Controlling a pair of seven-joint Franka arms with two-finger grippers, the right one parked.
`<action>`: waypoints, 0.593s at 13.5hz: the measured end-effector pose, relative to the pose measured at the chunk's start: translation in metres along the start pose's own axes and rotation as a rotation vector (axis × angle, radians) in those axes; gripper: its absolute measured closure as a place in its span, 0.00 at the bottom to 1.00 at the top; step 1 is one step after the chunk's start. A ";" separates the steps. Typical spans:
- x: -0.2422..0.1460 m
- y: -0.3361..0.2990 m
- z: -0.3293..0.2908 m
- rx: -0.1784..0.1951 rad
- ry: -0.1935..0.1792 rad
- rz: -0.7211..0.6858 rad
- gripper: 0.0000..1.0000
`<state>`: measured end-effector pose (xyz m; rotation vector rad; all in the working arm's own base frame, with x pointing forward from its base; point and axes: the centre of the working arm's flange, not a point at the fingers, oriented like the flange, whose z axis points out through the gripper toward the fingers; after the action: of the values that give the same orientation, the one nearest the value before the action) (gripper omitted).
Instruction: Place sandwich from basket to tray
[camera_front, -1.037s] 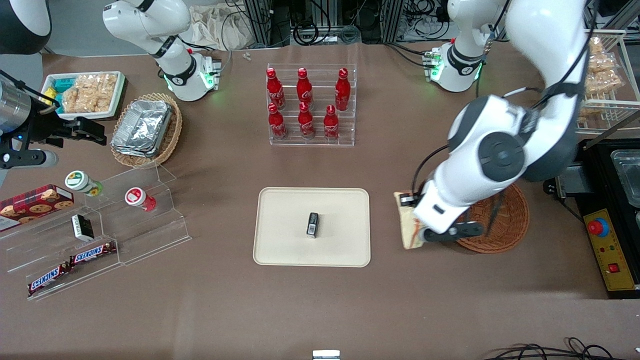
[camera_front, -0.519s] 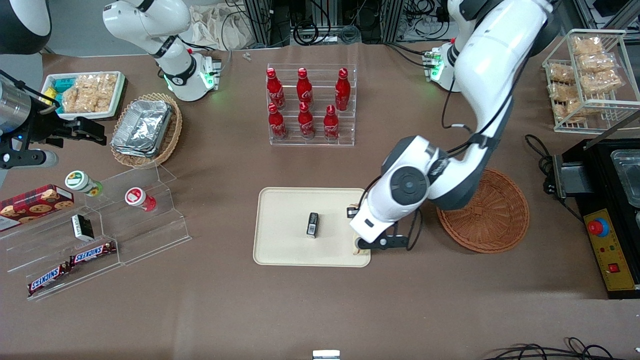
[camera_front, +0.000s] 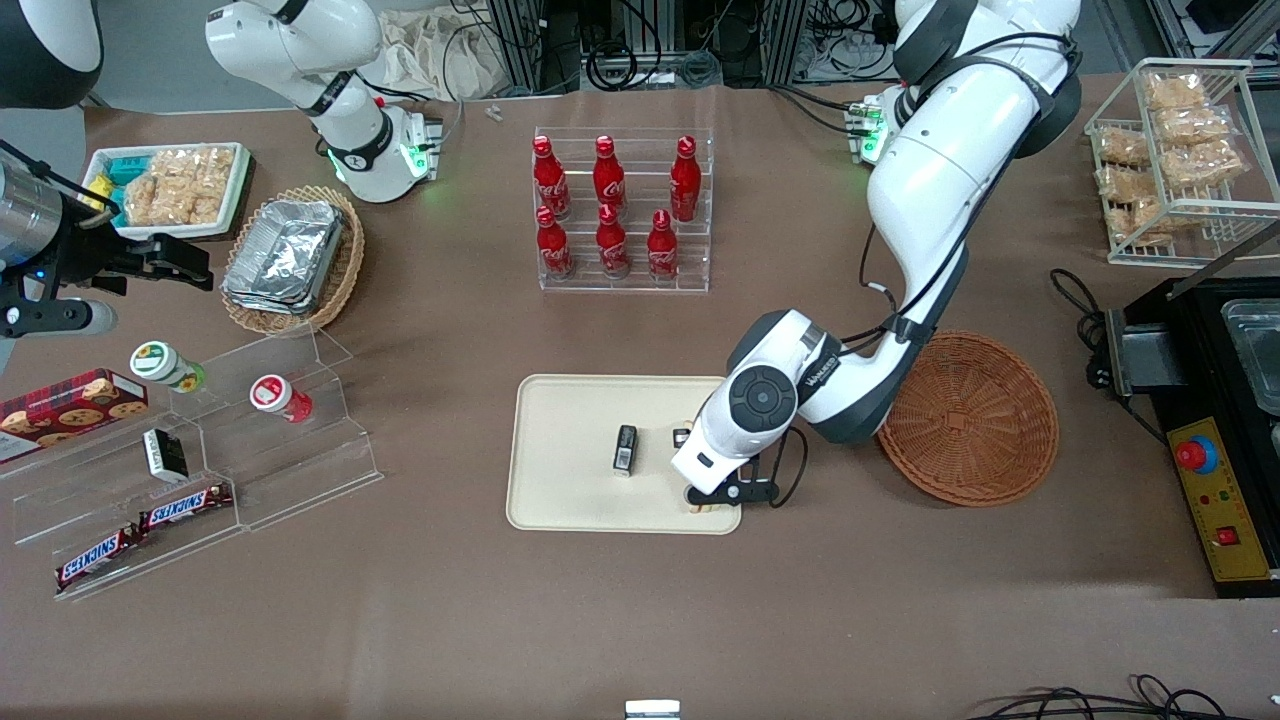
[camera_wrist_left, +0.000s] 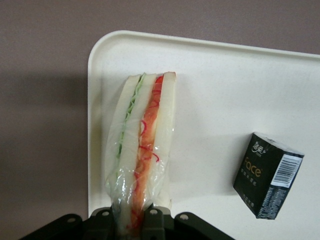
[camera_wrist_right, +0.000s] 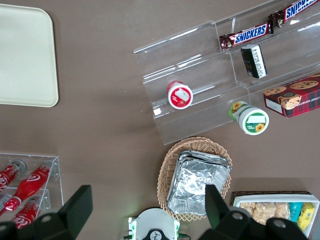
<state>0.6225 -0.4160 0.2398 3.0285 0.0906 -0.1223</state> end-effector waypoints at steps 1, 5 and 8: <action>0.000 0.001 -0.001 -0.005 0.006 0.001 0.74; 0.002 0.003 -0.004 -0.016 0.018 -0.011 0.35; 0.002 0.003 -0.004 -0.017 0.019 -0.025 0.04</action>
<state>0.6252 -0.4185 0.2442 3.0123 0.1310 -0.0936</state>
